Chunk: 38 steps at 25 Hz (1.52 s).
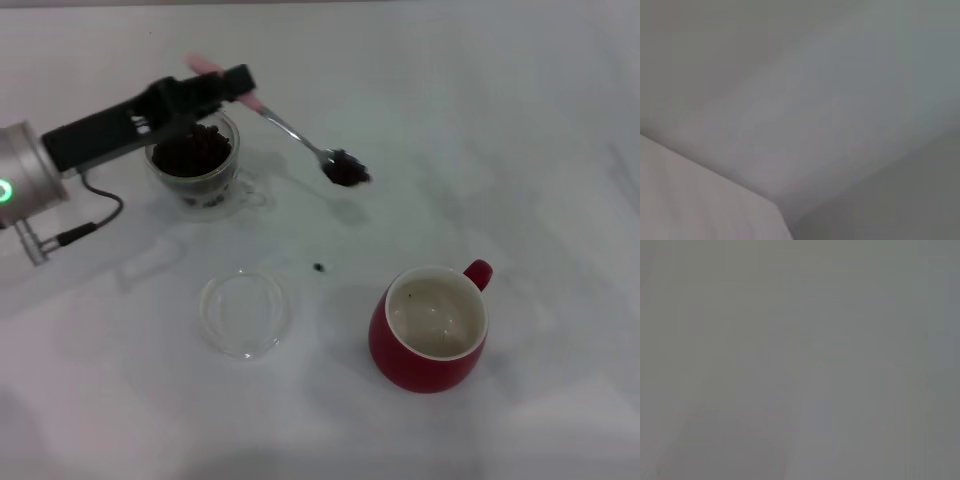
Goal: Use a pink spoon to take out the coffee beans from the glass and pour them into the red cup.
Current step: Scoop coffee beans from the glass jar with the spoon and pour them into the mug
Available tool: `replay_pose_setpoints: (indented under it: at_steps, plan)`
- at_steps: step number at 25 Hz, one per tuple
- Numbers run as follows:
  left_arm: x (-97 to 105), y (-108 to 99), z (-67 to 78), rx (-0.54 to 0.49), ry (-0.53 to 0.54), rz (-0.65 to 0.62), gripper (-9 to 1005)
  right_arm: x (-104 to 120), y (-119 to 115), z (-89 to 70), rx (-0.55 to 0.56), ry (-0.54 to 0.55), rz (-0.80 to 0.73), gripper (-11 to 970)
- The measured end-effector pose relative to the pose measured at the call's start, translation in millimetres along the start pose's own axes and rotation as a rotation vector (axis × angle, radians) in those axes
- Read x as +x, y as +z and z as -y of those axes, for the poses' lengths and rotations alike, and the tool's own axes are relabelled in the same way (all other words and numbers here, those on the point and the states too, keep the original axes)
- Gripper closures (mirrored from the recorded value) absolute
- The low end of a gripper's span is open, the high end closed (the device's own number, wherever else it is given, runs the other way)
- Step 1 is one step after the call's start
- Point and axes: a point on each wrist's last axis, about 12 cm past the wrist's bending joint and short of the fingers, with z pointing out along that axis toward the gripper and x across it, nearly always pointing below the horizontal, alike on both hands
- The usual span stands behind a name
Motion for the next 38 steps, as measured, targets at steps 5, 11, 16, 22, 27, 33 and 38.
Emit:
replay_pose_setpoints:
  at_steps: [5,11,16,22,27,33,38]
  plan:
    - [3,17,8.5,0.051,0.005,-0.096,872,1,2,-0.8,-0.002,0.002,0.0,202]
    - [6,37,15.8,0.078,0.025,-0.206,872,2,3,-1.5,0.0,0.004,-0.003,202]
    - [9,48,20.4,0.091,0.073,-0.277,871,2,3,-1.7,0.003,0.012,-0.006,202]
    - [8,63,25.1,0.091,0.157,-0.374,871,4,6,-1.8,0.001,0.021,-0.014,203]
    - [5,77,32.0,0.111,0.251,-0.45,871,5,7,-1.8,0.001,0.029,-0.018,203]
    - [1,92,42.6,0.12,0.398,-0.522,871,5,8,-1.5,0.003,0.028,-0.02,202]
    - [-2,98,49.7,0.127,0.477,-0.537,872,6,7,-1.2,0.006,0.028,-0.023,202]
